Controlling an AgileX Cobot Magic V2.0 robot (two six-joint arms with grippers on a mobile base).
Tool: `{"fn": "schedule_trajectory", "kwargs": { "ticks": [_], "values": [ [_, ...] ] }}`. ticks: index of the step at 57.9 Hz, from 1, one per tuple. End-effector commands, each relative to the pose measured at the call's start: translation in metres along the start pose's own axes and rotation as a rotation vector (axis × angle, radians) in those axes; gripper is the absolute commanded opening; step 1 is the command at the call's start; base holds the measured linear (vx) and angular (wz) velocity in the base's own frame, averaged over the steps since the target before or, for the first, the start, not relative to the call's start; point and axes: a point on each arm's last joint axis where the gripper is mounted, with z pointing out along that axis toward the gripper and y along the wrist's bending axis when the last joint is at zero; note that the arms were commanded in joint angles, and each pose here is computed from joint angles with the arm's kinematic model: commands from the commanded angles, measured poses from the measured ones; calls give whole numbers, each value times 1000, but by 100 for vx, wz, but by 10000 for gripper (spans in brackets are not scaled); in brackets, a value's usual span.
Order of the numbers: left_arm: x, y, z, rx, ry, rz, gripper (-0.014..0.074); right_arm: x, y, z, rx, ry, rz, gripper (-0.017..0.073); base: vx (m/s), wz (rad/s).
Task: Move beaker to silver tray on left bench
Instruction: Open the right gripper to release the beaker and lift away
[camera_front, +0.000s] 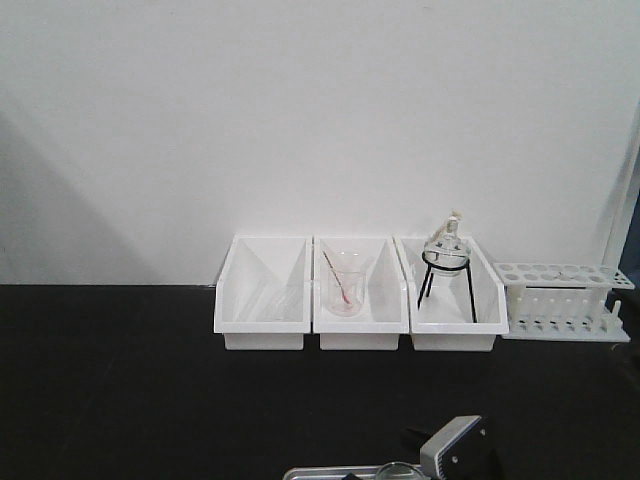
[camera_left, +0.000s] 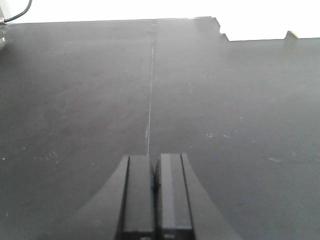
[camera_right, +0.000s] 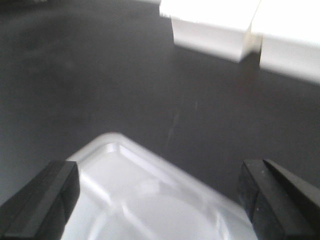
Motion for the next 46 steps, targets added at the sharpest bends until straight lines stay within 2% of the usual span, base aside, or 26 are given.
{"fn": "schedule_trajectory", "kwargs": {
  "ticks": [1, 13, 19, 22, 24, 30, 36, 41, 46],
  "values": [
    [1, 0, 2, 5, -66, -5, 2, -42, 1, -7, -5, -191, -68, 685, 0, 0],
    [1, 0, 2, 5, -66, -5, 2, -70, 4, -20, 5, -252, -116, 648, 0, 0],
    [1, 0, 2, 5, -66, -5, 2, -88, 6, -31, 30, -246, -138, 580, 0, 0],
    [1, 0, 2, 5, -66, -5, 2, -100, 8, -41, 57, -207, -139, 503, 0, 0],
    [1, 0, 2, 5, -66, -5, 2, -106, 8, -47, 71, -185, -128, 459, 0, 0],
    [1, 0, 2, 5, -66, -5, 2, -130, 13, -79, 154, -101, -100, 230, 0, 0],
    [1, 0, 2, 5, -66, -5, 2, -145, 17, -114, 260, -37, -4, -17, 0, 0],
    [1, 0, 2, 5, -66, -5, 2, -158, 21, -149, 380, -26, 62, -15, 0, 0],
    [1, 0, 2, 5, -66, -5, 2, -165, 23, -179, 494, -29, 79, -13, 0, 0]
  ]
}}
